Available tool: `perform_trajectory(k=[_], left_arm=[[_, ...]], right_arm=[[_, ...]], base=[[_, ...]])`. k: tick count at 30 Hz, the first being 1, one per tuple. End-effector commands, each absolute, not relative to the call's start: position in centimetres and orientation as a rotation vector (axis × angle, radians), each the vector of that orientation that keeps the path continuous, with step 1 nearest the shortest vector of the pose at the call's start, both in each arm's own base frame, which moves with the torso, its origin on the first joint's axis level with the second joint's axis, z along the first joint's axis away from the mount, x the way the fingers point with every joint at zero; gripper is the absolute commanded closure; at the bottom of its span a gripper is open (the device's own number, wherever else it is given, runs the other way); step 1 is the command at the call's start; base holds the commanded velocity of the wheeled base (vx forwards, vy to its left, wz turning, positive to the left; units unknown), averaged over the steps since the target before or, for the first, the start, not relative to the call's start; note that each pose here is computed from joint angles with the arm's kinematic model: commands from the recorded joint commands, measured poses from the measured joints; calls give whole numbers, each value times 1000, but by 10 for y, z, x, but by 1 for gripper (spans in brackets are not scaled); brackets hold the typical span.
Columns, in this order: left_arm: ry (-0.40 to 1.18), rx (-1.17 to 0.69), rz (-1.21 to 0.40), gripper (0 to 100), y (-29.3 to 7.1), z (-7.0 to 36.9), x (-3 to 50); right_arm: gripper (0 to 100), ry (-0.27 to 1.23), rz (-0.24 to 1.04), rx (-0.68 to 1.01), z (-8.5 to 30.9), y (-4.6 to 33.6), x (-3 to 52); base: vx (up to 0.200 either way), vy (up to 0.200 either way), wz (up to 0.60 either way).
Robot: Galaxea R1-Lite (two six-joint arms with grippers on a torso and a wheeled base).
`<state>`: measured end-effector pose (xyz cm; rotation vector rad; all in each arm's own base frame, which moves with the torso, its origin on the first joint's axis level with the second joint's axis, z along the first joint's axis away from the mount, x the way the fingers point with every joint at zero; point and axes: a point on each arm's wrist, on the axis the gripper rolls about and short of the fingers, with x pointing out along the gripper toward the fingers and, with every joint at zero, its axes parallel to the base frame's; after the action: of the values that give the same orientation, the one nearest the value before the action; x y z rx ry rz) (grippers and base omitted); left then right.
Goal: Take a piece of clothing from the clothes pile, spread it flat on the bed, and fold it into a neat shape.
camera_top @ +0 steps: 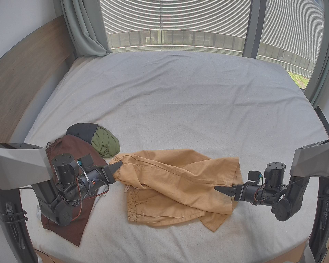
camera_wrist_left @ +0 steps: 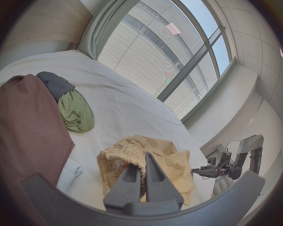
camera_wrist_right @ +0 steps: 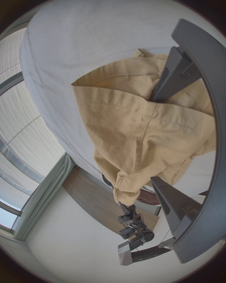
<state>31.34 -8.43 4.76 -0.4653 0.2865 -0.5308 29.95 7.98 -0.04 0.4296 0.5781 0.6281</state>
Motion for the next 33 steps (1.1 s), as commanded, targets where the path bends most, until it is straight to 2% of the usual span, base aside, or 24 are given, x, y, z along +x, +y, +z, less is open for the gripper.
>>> perform_trajectory(k=[1, 23, 24, 33], left_arm=[[287, -466, -530, 100, -84, 47, 314], [286, -466, -531, 100, -84, 47, 314], [286, -466, -531, 100, -84, 47, 314], [286, -466, -531, 100, -84, 47, 314]], right_arm=[[0, 578, 637, 448, -4, 84, 300], [0, 526, 660, 485, -10, 91, 309], [100, 520, 662, 486, -10, 91, 310], [100, 511, 661, 487, -10, 91, 314]], base=[[0, 0, 0], [0, 0, 0], [0, 0, 0], [0, 0, 0]])
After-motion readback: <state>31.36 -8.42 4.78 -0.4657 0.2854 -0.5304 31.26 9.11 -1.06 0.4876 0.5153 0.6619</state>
